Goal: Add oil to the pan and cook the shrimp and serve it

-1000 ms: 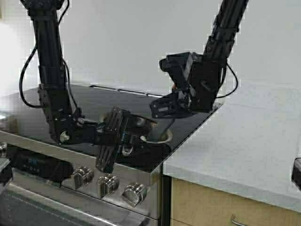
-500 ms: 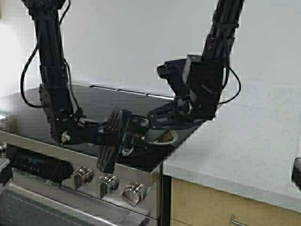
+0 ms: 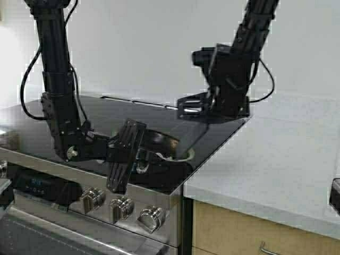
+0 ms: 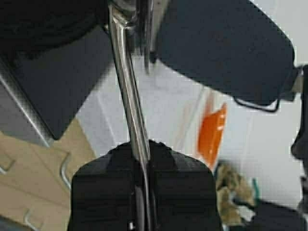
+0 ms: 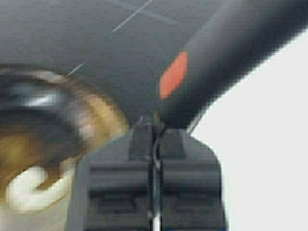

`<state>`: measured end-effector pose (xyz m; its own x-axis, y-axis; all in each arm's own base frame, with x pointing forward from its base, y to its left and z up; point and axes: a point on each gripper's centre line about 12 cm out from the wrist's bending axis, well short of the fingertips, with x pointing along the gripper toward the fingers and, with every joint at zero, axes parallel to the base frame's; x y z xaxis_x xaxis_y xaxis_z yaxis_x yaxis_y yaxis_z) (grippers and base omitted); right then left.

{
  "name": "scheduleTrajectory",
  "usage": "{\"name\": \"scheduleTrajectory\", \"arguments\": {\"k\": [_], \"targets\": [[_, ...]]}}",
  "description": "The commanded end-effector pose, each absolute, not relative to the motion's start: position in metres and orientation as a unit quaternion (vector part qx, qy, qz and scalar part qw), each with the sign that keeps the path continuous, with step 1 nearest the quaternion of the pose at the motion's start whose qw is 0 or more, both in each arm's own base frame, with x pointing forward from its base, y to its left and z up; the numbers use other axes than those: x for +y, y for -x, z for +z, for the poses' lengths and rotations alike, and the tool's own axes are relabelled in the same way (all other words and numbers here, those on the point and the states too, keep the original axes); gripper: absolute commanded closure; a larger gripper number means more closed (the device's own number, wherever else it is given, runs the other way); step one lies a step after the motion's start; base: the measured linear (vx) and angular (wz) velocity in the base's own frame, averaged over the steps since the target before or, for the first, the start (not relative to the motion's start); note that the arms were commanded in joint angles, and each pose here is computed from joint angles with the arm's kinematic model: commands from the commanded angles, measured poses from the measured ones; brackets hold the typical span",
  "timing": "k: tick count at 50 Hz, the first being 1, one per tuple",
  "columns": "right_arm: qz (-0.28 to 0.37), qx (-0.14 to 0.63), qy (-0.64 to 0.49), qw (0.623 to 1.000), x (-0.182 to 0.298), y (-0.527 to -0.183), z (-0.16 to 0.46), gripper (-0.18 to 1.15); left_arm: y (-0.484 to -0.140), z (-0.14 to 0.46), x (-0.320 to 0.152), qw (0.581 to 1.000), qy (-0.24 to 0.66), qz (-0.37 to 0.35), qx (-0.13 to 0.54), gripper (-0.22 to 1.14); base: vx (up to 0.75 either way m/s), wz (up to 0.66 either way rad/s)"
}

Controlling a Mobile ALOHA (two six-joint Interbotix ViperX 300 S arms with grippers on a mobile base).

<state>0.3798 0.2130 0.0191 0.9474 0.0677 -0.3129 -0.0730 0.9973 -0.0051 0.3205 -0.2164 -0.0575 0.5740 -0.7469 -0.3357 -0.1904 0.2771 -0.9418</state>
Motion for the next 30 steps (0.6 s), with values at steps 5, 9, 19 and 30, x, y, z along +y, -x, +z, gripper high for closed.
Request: {"name": "scheduleTrajectory", "arguments": {"k": [5,9,19,30], "targets": [[0.020,0.166,-0.021,0.986,0.204,-0.410,0.030,0.90,-0.331,-0.030,-0.221,0.697,0.556,-0.241,0.384,0.89,0.00,0.00],[0.019,0.168,-0.025,0.985,0.205,-0.416,0.025,0.90,-0.330,-0.030,-0.222,0.697,0.554,-0.242,0.387,0.89,0.00,0.00],[0.021,0.154,-0.034,0.987,0.210,-0.424,0.035,0.90,-0.329,-0.032,-0.222,0.699,0.547,-0.239,0.395,0.89,0.00,0.00],[0.030,0.177,-0.033,0.983,0.217,-0.428,0.023,0.90,-0.329,-0.032,-0.222,0.699,0.545,-0.241,0.395,0.89,0.00,0.00]]}}
